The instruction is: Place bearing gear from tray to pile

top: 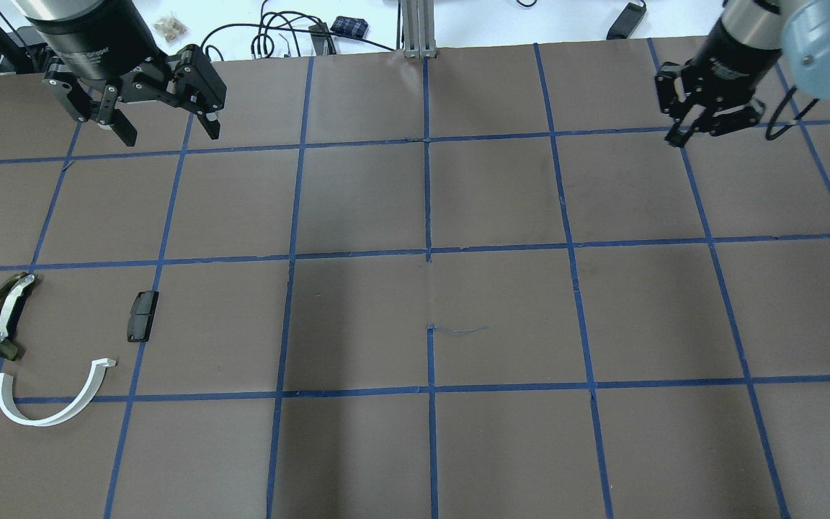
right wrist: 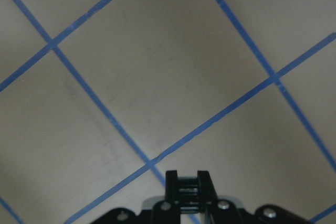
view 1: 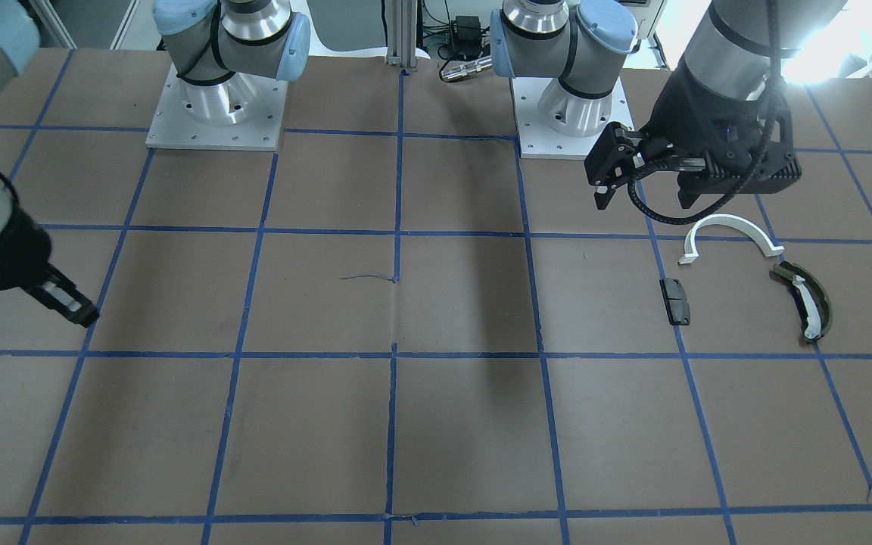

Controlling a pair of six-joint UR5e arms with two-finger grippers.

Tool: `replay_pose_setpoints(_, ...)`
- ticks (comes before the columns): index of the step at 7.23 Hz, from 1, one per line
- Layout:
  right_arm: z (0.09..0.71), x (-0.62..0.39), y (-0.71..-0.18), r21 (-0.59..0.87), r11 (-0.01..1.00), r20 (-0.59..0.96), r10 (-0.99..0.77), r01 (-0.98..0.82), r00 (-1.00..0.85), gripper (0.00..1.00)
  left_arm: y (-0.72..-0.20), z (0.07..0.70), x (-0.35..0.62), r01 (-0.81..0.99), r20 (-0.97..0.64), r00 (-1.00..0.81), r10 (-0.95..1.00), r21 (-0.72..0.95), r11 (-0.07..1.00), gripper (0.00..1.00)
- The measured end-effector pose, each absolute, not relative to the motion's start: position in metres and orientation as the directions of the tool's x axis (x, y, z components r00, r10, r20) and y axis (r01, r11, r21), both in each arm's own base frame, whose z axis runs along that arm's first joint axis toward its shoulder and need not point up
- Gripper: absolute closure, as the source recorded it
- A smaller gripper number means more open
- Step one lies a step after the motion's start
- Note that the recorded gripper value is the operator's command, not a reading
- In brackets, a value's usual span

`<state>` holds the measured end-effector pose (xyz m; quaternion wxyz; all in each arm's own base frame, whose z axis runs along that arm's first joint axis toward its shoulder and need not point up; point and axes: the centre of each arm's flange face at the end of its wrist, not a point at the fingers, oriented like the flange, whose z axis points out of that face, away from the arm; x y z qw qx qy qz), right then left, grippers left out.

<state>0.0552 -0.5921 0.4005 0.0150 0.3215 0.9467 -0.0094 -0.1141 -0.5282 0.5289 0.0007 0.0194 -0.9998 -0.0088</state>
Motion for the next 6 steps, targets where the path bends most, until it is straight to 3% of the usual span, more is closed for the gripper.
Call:
replay_pose_setpoints(2,0.370,0.158,-0.594,-0.045,0.729,-0.083,0.679,0.683,-0.730,0.94,-0.528,0.529,-0.114,-0.038,0.001,-0.999,-0.038,0.018,0.999,0.00)
replay_pose_setpoints(6,0.237,0.306,-0.588,-0.008,0.746,-0.077,0.663,0.666,-0.745,0.90,-0.528,0.529,-0.114,-0.038,0.001,-0.999,-0.038,0.018,0.999,0.00)
